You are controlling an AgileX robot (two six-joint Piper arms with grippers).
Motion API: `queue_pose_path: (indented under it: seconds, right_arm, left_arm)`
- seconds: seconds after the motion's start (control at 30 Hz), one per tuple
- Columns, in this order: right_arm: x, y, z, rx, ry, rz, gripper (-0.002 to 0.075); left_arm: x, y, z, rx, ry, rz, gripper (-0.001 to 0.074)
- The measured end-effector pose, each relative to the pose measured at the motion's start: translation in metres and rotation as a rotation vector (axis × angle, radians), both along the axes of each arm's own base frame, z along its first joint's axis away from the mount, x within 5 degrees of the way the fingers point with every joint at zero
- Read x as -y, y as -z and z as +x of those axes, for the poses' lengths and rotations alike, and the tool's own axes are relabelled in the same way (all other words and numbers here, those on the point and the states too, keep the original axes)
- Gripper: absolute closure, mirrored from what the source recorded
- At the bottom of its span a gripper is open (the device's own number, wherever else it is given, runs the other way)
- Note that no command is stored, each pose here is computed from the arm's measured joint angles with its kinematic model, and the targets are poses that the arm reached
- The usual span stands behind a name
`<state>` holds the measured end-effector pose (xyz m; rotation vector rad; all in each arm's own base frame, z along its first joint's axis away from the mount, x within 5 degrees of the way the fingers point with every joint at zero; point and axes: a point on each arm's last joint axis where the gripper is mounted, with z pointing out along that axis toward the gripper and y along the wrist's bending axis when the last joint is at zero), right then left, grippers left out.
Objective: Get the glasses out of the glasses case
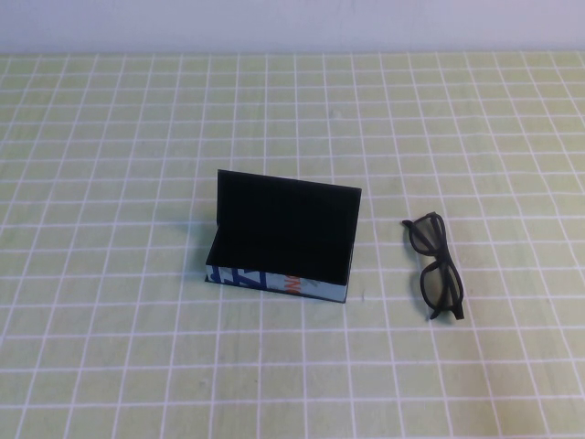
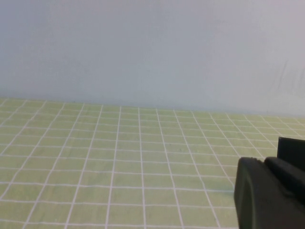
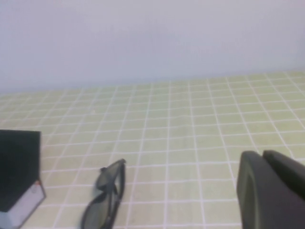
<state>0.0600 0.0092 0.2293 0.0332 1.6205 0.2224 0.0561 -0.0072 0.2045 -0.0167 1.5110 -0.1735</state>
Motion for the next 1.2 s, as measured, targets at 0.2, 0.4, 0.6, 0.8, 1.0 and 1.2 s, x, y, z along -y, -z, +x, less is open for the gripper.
queue_pose_path:
  seconds: [0.2,0.4,0.6,0.8,1.0,1.2]
  right_arm:
    - [0.003,0.032,-0.003,0.013,0.036,-0.015,0.0743]
    - [0.001,0.039,-0.004,-0.037,0.015,-0.034,0.0743]
    - [0.000,0.042,-0.004,-0.069,0.003,-0.042,0.0743]
    - [-0.002,0.051,-0.006,-0.168,-0.026,-0.085,0.0743]
    - [-0.002,0.052,-0.006,-0.177,-0.027,-0.092,0.0743]
    - [-0.002,0.052,-0.006,-0.178,-0.027,-0.089,0.0743]
  left_arm:
    - [0.000,0.000,0.000,0.000,0.000,0.000,0.0739]
    - [0.000,0.000,0.000,0.000,0.000,0.000,0.0739]
    - [0.000,0.000,0.000,0.000,0.000,0.000,0.0739]
    - [0.000,0.000,0.000,-0.001,0.002,-0.002,0.0739]
    - [0.000,0.000,0.000,-0.001,0.002,-0.002,0.0739]
    - [0.000,0.000,0.000,-0.001,0.002,-0.004,0.0739]
